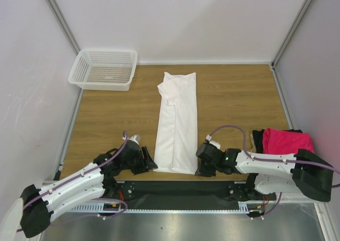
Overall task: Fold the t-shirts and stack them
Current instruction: Fold the tshirt
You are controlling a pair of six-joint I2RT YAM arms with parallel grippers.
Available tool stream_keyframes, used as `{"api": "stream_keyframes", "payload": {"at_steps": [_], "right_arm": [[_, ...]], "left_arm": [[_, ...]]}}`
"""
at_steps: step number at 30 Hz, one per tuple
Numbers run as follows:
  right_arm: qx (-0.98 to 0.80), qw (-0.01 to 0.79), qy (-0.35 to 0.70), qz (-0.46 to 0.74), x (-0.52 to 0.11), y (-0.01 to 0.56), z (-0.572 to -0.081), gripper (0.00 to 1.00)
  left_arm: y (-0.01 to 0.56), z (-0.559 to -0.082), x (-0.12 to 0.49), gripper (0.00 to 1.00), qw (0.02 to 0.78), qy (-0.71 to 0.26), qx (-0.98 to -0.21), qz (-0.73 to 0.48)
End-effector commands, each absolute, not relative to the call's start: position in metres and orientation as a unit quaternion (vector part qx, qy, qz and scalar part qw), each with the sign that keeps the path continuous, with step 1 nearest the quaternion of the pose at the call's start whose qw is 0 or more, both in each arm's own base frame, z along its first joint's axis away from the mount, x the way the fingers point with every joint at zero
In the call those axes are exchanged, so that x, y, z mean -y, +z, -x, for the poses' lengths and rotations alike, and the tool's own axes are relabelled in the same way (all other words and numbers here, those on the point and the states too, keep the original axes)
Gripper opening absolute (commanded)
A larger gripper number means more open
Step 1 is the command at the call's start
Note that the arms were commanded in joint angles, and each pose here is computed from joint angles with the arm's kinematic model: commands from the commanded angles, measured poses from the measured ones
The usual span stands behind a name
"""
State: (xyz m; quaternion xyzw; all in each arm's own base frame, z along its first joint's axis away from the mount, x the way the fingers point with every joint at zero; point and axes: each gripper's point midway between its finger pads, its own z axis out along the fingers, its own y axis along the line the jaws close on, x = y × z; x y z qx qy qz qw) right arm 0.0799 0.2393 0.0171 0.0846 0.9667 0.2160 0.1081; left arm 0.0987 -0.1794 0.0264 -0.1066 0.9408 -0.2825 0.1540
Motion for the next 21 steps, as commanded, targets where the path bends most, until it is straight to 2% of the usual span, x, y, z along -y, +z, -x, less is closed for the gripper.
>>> {"api": "stream_keyframes", "payload": {"at_steps": [1,6,8,12,13,15,16,17,21], "right_arm": [[-0.968,0.124,0.199,-0.092,-0.231,0.014,-0.083,0.00],[-0.966,0.128,0.203,-0.092,-0.233,0.015,-0.085,0.00],[-0.966,0.130,0.203,-0.093,-0.233,0.015,-0.086,0.00],[-0.965,0.132,0.206,-0.095,-0.233,0.016,-0.087,0.00],[-0.964,0.133,0.208,-0.095,-0.234,0.017,-0.087,0.00],[-0.964,0.135,0.208,-0.095,-0.234,0.017,-0.088,0.00],[-0.964,0.136,0.210,-0.093,-0.235,0.019,-0.088,0.00],[-0.963,0.139,0.213,-0.094,-0.236,0.020,-0.089,0.00],[-0.959,0.149,0.221,-0.096,-0.239,0.028,-0.094,0.00]], "left_arm": [[0.023,-0.103,0.183,0.60,0.162,-0.291,-0.935,0.124],[0.018,-0.102,0.189,0.57,0.156,-0.297,-0.934,0.126],[0.016,-0.102,0.187,0.51,0.156,-0.293,-0.934,0.131],[0.014,-0.103,0.180,0.34,0.164,-0.276,-0.937,0.138],[0.014,-0.103,0.179,0.25,0.166,-0.274,-0.937,0.139],[0.013,-0.103,0.177,0.15,0.169,-0.271,-0.937,0.140],[0.013,-0.103,0.177,0.06,0.171,-0.273,-0.937,0.137],[0.014,-0.104,0.179,0.01,0.172,-0.276,-0.936,0.135],[0.018,-0.107,0.182,0.00,0.177,-0.280,-0.935,0.128]]}}
